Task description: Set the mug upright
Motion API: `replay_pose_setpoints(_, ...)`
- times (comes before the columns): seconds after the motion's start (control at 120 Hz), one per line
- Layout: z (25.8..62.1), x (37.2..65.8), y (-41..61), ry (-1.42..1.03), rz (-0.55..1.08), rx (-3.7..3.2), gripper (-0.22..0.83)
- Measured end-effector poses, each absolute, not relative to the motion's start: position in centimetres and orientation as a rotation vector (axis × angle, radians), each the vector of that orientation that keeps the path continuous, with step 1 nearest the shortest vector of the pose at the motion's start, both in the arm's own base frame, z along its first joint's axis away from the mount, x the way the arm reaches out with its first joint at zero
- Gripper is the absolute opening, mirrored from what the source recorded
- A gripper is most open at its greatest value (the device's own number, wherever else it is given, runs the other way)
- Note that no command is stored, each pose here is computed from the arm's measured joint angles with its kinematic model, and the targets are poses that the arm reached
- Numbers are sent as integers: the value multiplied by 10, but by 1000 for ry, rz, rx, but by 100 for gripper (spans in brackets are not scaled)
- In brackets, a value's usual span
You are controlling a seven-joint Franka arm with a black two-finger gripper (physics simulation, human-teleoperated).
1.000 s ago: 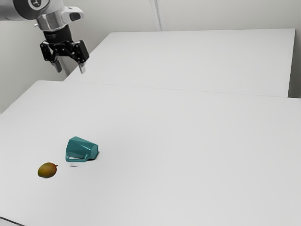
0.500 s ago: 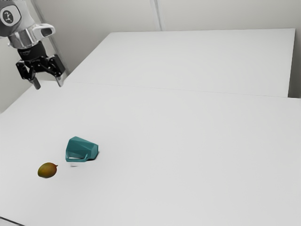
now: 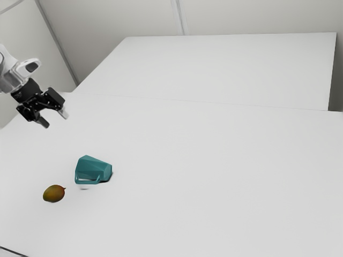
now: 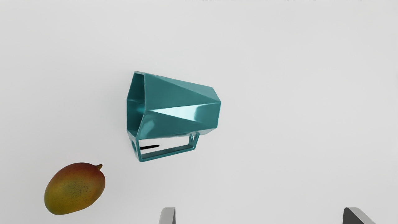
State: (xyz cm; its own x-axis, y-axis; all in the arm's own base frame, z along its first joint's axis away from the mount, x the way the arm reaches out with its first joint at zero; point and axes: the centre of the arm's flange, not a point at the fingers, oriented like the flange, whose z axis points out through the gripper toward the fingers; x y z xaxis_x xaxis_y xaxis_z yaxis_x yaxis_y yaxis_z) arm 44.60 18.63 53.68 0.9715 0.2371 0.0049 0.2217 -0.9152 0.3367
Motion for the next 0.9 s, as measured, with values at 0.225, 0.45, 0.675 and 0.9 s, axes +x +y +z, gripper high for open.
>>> replay_pose_setpoints(0.225, 484, 422, 222, 308, 193, 2612, 60)
replay_pose_setpoints(0.45, 445, 406, 240, 241, 348, 2487, 60)
replay_pose_setpoints(0.675, 405, 394, 253, 183, 468, 2404, 60)
replay_pose_setpoints(0.9, 364, 384, 268, 149, 540, 2345, 60)
